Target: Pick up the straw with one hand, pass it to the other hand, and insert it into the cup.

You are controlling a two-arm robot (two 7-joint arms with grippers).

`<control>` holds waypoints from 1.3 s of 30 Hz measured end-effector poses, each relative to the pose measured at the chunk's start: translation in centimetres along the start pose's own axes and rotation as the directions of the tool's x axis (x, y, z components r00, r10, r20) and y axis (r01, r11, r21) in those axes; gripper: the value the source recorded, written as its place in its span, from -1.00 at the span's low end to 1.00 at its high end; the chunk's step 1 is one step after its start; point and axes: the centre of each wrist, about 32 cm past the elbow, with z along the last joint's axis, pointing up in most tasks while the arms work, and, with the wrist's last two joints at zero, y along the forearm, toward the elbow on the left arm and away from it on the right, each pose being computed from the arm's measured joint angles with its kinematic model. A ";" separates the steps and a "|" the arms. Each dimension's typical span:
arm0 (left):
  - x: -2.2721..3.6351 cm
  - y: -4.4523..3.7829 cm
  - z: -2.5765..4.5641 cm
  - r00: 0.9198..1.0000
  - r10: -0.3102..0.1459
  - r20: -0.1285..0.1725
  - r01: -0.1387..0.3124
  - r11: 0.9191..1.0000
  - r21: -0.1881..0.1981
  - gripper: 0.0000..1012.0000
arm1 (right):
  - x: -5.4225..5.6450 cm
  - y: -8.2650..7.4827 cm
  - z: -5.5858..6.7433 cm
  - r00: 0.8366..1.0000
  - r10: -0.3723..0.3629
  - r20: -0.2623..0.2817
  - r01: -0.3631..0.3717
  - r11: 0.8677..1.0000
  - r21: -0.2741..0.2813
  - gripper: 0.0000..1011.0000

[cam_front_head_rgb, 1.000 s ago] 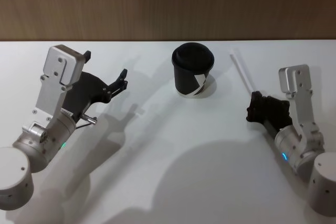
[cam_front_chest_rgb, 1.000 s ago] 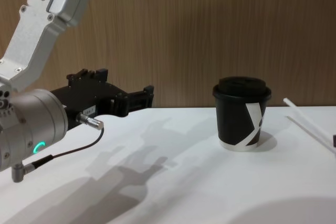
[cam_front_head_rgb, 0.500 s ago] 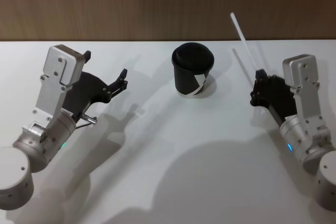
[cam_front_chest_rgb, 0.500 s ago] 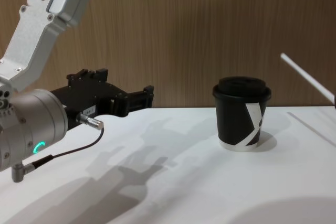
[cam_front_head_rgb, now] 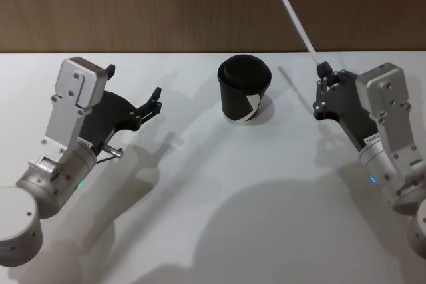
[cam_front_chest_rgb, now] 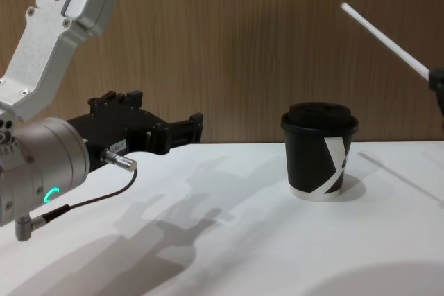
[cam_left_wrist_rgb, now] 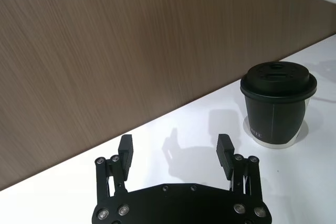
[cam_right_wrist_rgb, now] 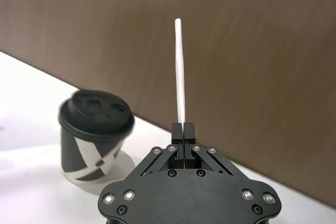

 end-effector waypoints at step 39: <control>0.00 0.00 0.00 1.000 0.000 0.000 0.000 1.000 0.000 0.98 | -0.7 -0.1 2.1 0.971 0.204 0.123 -0.228 0.944 0.238 -0.98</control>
